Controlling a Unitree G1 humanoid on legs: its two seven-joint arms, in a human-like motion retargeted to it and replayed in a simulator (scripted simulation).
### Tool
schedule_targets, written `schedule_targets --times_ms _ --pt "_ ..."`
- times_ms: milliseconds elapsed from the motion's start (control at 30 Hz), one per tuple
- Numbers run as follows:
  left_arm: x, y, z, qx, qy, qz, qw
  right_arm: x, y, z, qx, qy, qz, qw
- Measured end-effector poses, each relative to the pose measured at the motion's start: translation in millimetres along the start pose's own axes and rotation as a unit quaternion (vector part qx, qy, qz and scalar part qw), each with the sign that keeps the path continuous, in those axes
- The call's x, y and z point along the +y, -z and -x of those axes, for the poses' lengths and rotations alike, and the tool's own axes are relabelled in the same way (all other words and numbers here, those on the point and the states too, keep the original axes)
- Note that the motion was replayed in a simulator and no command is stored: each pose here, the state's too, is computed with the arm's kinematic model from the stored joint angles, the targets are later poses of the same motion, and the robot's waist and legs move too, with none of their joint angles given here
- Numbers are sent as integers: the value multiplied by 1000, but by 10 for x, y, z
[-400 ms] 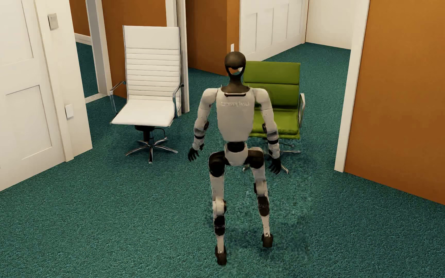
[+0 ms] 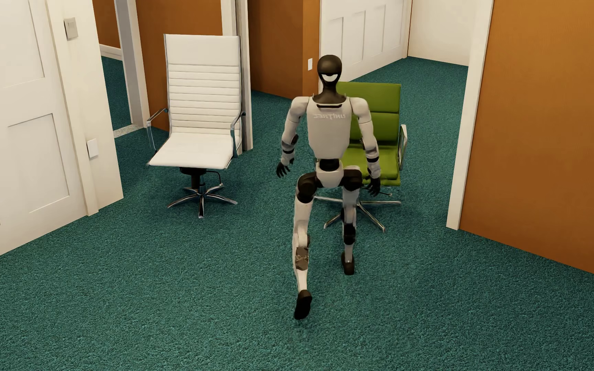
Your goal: Take a seat on the dark lime chair
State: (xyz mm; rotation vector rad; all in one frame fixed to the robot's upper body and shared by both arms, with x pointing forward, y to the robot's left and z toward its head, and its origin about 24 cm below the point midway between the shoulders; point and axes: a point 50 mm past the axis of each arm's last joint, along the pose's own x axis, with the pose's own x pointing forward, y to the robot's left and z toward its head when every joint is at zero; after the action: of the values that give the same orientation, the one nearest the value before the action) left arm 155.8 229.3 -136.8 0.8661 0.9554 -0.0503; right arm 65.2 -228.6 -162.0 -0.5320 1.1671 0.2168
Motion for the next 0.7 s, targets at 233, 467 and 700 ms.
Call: schedule_targets --times_ms 233,467,700 --pt "-233 674 241 119 -1 25 993 -605 -1754 10 -248 86 105 959" --pt "-249 1024 388 146 21 19 989 170 -2412 282 -392 -14 241 888" --pt "-39 1079 345 145 -10 6 989 -654 -1230 -72 -149 110 147 972"
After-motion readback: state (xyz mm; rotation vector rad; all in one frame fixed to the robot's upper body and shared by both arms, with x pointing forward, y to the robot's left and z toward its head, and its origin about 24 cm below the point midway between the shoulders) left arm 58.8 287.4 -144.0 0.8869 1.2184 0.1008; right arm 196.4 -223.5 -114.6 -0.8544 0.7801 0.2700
